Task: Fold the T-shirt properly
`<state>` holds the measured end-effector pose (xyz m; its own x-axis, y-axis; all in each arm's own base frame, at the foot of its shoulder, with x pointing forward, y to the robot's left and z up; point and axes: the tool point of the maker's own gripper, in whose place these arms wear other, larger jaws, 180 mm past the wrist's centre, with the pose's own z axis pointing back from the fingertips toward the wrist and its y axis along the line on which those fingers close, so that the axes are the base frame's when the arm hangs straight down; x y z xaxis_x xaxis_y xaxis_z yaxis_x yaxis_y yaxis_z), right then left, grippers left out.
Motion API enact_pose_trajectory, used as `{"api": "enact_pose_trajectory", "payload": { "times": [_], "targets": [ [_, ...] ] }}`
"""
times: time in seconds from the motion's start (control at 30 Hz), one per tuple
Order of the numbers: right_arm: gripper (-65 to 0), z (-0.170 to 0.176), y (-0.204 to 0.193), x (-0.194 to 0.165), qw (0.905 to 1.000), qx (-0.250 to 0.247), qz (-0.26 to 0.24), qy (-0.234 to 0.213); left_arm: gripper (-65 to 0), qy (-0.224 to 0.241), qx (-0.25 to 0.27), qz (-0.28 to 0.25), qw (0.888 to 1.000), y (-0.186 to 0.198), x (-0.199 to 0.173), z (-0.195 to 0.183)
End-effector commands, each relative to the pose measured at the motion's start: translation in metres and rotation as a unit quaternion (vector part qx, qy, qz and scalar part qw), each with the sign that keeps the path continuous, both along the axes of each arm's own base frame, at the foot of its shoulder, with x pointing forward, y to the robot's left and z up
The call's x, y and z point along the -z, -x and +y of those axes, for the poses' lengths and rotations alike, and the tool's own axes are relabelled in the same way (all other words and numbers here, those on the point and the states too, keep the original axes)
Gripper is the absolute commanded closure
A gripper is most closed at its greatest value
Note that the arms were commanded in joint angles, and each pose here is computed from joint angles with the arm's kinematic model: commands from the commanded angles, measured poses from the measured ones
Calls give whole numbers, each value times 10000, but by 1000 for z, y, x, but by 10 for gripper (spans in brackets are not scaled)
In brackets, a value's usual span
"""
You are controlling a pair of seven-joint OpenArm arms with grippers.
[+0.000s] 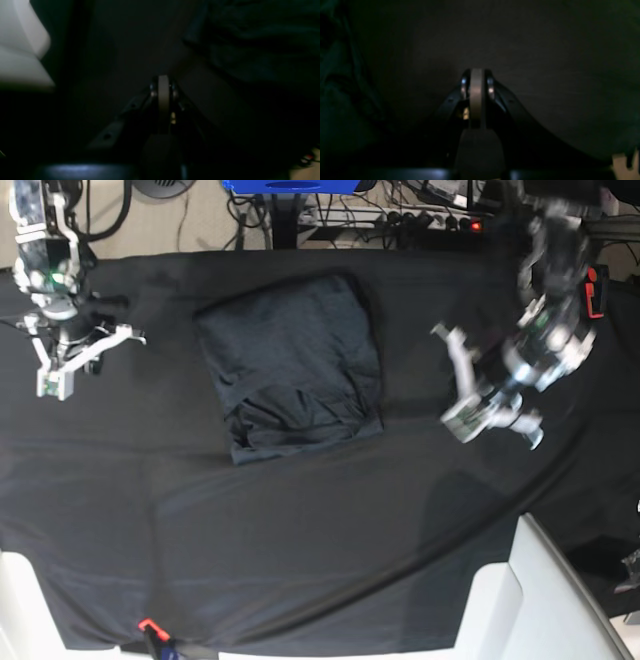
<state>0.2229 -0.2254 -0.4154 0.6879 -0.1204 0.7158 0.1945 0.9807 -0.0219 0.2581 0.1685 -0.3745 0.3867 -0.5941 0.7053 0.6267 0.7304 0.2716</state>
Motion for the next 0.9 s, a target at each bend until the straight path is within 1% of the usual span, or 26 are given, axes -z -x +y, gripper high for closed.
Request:
{"api": "enact_pose_trajectory", "payload": {
  "times": [0.0, 0.1, 0.17, 0.3, 0.37, 0.47, 0.53, 0.63, 0.7, 0.77, 0.8, 0.83, 0.87],
  "targets": [
    [-27, -10, 5, -9, 9998, 5, -94, 162, 0, 183, -27, -141, 9997, 6, -10, 2],
    [-27, -16, 31, -15, 9997, 41, 22, 230, 0, 663, -356, 83, 9971, 44, -3, 14],
    [-27, -15, 54, -13, 9994, 6, 226, 253, 0, 963, -445, 270, 9940, 72, 3, 13],
    [-29, -15, 99, -1, 9963, -174, 774, 325, 0, 1257, -581, 719, 9877, 120, 23, 10],
    [-29, -14, 117, 6, 9939, -224, 1029, 316, 0, 1437, -812, 919, 9820, 139, 37, 11],
    [-29, -14, 146, 16, 9872, -211, 1556, 267, 0, 1668, -1083, 1293, 9715, 172, 59, 12],
    [-29, -14, 166, 29, 9799, -186, 1973, 220, 0, 1904, -1216, 1660, 9599, 199, 81, 5],
    [-29, -4, 203, 77, 9584, -359, 2831, 105, 0, 2359, -1529, 2234, 9333, 242, 125, -7],
    [-27, 8, 239, 112, 9352, -618, 3487, 72, 0, 2492, -1948, 2504, 9150, 269, 159, -6],
    [-27, 21, 269, 140, 9099, -938, 4039, 74, 0, 2465, -2249, 2803, 9001, 296, 191, -6],
    [-27, 25, 287, 152, 8951, -1066, 4329, 115, 0, 2372, -2328, 2946, 8960, 306, 205, -4],
    [-27, 31, 298, 162, 8829, -1188, 4540, 129, 0, 2272, -2359, 3102, 8925, 314, 216, -2],
    [-29, 37, 307, 173, 8736, -1286, 4692, 161, 0, 2116, -2347, 3305, 8893, 323, 225, 2]
  ]
}}
